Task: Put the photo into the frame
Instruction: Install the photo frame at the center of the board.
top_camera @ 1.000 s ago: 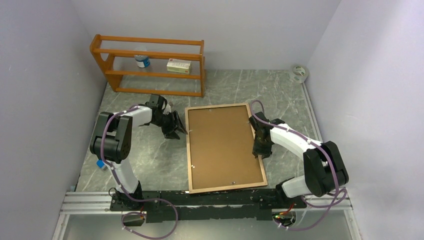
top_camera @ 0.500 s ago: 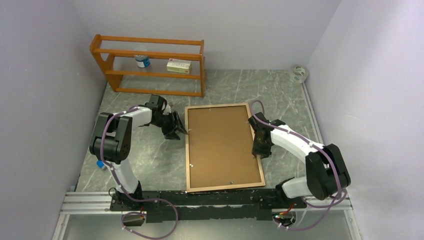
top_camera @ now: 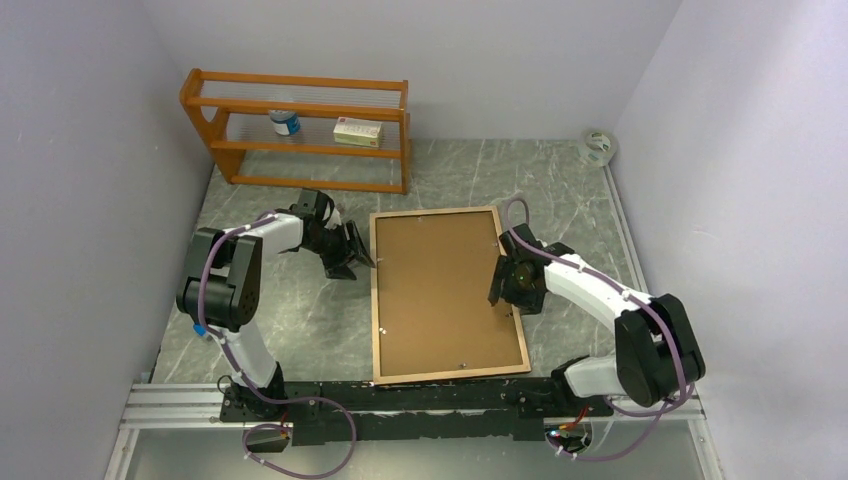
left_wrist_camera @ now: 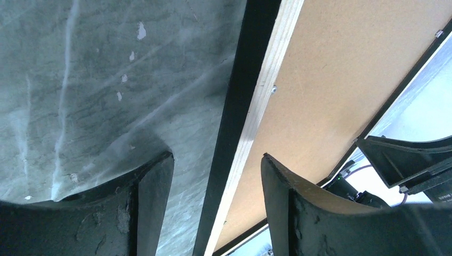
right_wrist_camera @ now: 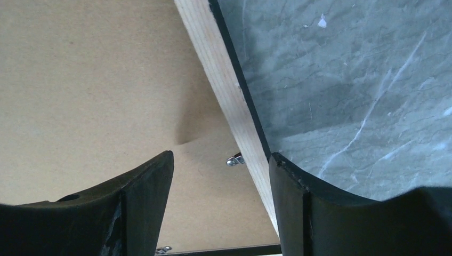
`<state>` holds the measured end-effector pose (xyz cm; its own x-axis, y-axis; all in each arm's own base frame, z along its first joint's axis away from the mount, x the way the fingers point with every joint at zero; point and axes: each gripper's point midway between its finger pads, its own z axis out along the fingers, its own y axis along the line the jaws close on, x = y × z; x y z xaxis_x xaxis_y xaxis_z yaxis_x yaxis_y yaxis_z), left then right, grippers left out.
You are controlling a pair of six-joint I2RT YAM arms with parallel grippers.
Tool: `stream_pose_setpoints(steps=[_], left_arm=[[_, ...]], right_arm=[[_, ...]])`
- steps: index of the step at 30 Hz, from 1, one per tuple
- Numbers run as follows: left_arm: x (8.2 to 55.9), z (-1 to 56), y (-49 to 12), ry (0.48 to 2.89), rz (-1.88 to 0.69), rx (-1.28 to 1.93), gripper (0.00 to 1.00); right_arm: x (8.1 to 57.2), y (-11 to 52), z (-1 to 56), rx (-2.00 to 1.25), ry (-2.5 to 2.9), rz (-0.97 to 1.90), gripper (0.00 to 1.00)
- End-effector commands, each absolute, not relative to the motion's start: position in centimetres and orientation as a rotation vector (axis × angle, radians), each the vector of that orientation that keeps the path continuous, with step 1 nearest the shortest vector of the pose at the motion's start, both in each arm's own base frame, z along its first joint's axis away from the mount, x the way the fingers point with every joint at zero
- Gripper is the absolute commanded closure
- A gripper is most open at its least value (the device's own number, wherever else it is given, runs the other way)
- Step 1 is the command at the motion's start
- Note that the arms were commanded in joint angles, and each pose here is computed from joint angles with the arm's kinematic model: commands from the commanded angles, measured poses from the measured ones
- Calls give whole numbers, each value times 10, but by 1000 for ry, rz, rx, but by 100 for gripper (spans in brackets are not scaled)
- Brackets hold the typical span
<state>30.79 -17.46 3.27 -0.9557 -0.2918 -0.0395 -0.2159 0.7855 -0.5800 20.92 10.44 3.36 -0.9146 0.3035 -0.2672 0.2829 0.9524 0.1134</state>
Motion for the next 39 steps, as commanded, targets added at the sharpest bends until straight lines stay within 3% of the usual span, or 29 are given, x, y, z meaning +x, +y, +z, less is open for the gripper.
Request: stream_pose_setpoints(steps=[1,5,12,18,25,27,30,39], left_arm=[[303,37,-169,2847,-861,-409,34],[302,34,-171,2858,-873,-415,35],[310,37,-173,2852,-884,-423,36],[322,41,-172,2834,-880,-411,37],[336,39,-157,2839,-775,-427,36],[335,40,-148,2842,-700,-424,35],[329,40,-139,2849,-626,-404,36],[307,27,-140,2898,-661,-375,60]], right_arm=[[210,103,29,433,2820,93,30],[211,111,26,395,2823,156,31],[217,155,33,257,2806,445,43],[214,189,39,132,2796,530,44],[226,145,63,293,2701,196,23],[228,143,78,265,2670,185,22],[228,171,95,102,2653,366,35],[181,285,85,-386,2724,906,75]])
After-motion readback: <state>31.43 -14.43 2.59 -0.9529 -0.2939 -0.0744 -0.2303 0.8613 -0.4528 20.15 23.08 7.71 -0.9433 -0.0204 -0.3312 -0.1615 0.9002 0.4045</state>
